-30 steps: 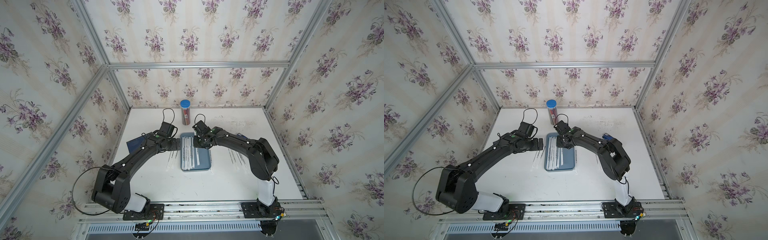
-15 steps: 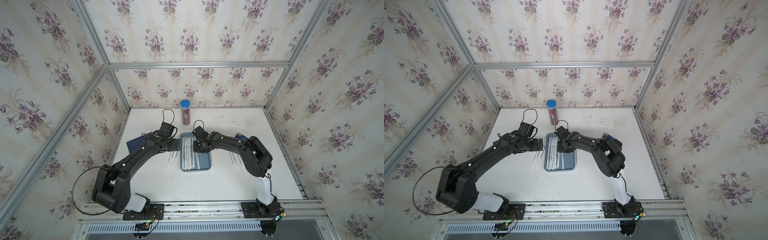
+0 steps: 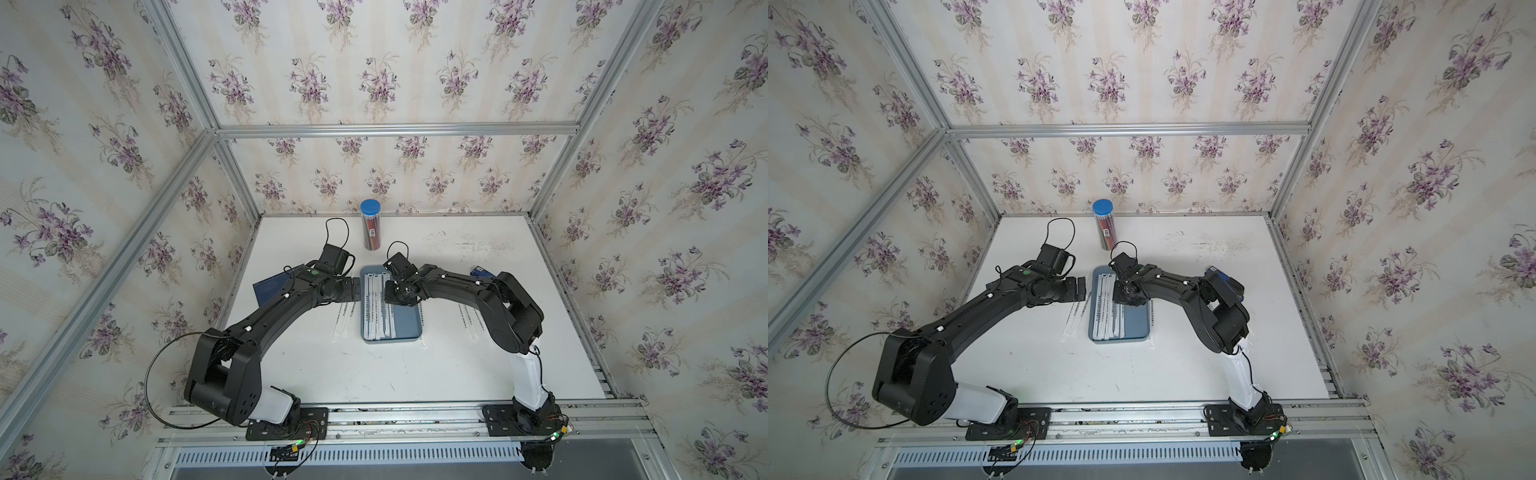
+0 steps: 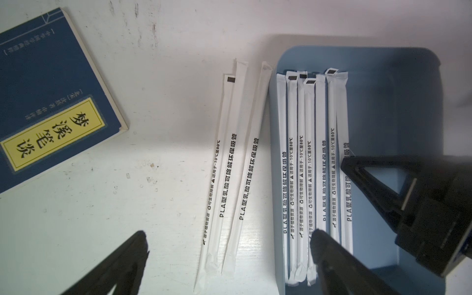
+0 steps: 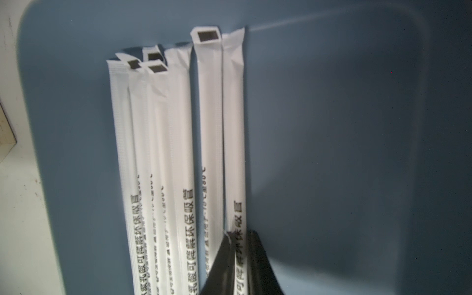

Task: Put the straws into the storage box
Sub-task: Place the straw in the storage box, then pick up the straw from the center of the board.

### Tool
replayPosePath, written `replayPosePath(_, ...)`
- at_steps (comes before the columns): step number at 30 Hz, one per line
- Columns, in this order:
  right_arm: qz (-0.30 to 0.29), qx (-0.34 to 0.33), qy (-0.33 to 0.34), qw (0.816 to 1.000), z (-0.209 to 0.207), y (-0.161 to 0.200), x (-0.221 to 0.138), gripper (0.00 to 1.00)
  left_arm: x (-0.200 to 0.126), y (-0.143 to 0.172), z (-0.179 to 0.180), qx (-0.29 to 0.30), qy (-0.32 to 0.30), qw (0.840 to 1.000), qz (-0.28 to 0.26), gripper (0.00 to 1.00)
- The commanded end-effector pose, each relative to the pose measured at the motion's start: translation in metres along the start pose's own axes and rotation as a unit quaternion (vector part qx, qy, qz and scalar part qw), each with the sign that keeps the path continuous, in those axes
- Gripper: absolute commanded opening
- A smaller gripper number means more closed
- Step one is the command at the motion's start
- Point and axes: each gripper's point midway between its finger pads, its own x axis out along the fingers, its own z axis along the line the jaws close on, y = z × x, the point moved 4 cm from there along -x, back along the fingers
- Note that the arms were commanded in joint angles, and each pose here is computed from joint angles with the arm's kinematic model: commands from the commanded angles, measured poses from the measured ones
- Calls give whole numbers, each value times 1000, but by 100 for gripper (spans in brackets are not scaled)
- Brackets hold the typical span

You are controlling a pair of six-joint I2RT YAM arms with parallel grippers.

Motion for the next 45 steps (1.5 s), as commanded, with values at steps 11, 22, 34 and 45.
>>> replayPosePath(11, -28, -21, 22, 999, 0, -11, -56, 32, -1, -10, 15, -4, -15, 1000, -11, 100)
replayPosePath(22, -77, 7, 43, 996, -44, -27, -109, 33, 38, -4, 22, -7, 29, 997, 68, 57)
replayPosePath(34, -67, 15, 33, 997, -50, -23, -99, 32, 66, 0, 29, 26, -21, 994, 105, 51)
replayPosePath(45, -67, 13, 36, 997, -51, -23, -98, 32, 83, 7, 33, 28, -33, 990, 134, 46)
